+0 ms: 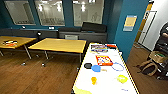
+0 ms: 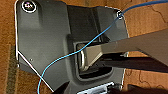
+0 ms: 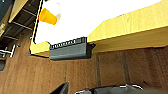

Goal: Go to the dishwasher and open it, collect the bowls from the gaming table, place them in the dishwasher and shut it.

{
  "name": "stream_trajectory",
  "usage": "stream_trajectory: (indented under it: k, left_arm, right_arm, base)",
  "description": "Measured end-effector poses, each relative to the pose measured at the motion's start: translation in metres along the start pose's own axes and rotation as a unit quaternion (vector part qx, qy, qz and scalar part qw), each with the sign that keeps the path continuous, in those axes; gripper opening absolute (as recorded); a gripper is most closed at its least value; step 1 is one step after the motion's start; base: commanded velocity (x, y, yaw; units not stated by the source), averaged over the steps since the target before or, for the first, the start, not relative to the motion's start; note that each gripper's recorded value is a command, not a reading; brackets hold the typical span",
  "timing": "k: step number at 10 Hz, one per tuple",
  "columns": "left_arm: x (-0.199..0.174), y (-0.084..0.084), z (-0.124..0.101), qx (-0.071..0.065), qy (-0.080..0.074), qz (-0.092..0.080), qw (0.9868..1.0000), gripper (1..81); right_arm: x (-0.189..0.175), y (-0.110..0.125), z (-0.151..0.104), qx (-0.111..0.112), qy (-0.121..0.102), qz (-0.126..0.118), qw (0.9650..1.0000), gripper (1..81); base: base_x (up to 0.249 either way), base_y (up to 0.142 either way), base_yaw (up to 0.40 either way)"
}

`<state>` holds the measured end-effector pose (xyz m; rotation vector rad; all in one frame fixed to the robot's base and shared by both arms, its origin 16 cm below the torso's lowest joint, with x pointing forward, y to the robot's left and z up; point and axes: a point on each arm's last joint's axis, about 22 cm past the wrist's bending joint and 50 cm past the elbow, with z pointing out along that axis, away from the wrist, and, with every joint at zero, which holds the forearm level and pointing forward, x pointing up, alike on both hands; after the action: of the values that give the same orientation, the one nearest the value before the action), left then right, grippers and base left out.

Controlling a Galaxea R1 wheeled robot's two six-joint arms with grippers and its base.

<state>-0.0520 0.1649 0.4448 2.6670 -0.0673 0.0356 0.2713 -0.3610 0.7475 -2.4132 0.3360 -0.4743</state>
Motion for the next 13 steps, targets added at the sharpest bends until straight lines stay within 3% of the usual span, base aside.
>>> stream_trajectory:
  k: [2, 3, 5, 10, 13]
  left_arm:
    - [0.000, 0.000, 0.000, 0.000, 0.000, -0.003, 1.0000, 81.1]
    - [0.000, 0.000, 0.000, 0.000, 0.000, -0.004, 1.0000, 81.1]
    - [0.000, 0.000, 0.000, 0.001, -0.001, -0.004, 1.0000, 81.1]
    - [0.000, -0.001, 0.000, 0.001, -0.001, -0.010, 0.9999, 81.1]
    - [-0.001, -0.001, 0.000, 0.002, -0.002, -0.013, 0.9999, 81.1]
  right_arm:
    - [0.032, -0.026, -0.001, 0.014, 0.003, -0.007, 0.9999, 81.1]
    - [0.046, -0.029, -0.009, 0.010, 0.004, -0.007, 0.9999, 81.1]
    - [0.084, -0.019, -0.041, -0.018, 0.022, -0.006, 0.9996, 81.1]
    - [0.171, -0.015, -0.083, -0.058, 0.064, -0.019, 0.9961, 81.1]
    - [0.205, -0.010, -0.071, -0.068, 0.079, -0.020, 0.9944, 81.1]
  base:
    - [0.000, 0.000, 0.000]
    - [0.000, 0.000, 0.000]
    - [0.000, 0.000, 0.000]
    - [0.000, 0.000, 0.000]
    - [0.000, 0.000, 0.000]
